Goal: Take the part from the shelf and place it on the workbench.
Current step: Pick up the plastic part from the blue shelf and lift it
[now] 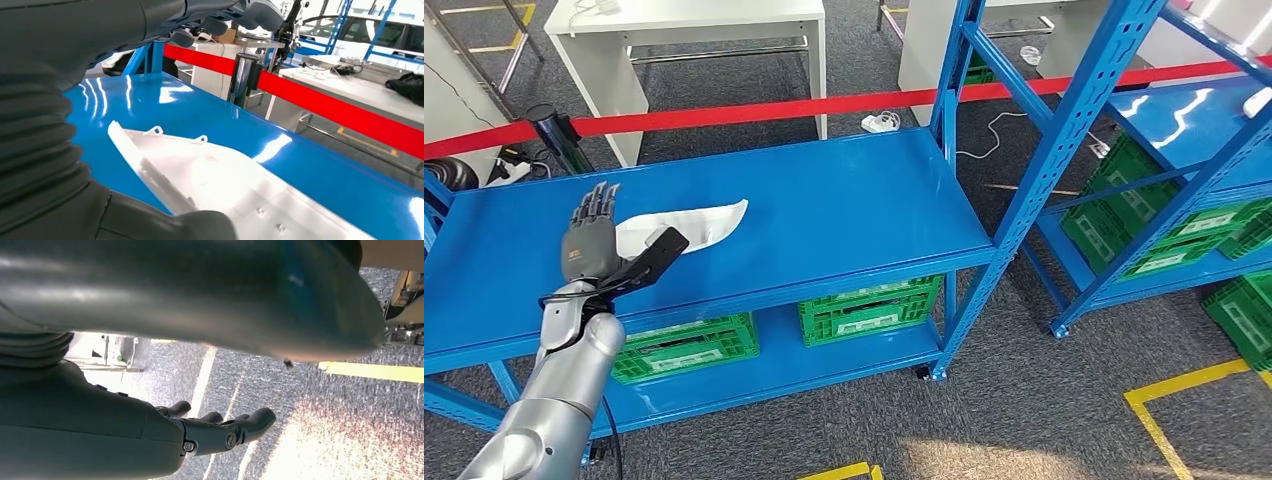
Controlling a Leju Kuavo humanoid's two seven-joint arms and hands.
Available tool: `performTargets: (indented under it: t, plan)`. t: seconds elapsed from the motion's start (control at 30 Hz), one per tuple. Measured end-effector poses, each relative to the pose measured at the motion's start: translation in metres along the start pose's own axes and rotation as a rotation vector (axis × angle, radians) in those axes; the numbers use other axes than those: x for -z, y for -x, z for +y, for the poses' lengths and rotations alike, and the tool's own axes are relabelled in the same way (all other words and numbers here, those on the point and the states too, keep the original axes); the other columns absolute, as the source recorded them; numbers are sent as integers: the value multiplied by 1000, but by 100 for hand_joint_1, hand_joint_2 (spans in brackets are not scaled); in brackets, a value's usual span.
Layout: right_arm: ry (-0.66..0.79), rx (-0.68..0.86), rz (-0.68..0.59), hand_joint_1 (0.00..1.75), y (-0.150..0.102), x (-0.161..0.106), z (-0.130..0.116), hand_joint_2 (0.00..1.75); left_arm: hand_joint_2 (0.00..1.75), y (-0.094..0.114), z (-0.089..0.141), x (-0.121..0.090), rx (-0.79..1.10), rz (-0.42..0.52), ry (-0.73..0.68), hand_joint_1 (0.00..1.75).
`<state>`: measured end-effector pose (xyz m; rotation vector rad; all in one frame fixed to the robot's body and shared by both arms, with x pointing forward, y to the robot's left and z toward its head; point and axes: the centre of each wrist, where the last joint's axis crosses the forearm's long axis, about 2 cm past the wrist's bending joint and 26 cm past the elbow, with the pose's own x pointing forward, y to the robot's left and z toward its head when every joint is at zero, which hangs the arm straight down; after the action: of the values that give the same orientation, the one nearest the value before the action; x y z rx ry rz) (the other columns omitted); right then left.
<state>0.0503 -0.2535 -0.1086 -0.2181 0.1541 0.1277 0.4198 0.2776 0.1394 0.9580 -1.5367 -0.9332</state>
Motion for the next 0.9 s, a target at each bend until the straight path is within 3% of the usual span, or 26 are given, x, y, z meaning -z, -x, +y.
performTargets:
  t: [0.6, 0.9]
  plan:
    - [-4, 4, 1, 0, 0, 0, 0, 0, 175, -7, -2, 2, 35, -27, 44, 0]
    - [-9, 2, 1, 0, 0, 0, 0, 0, 175, -9, 0, 7, 53, -72, 163, 0]
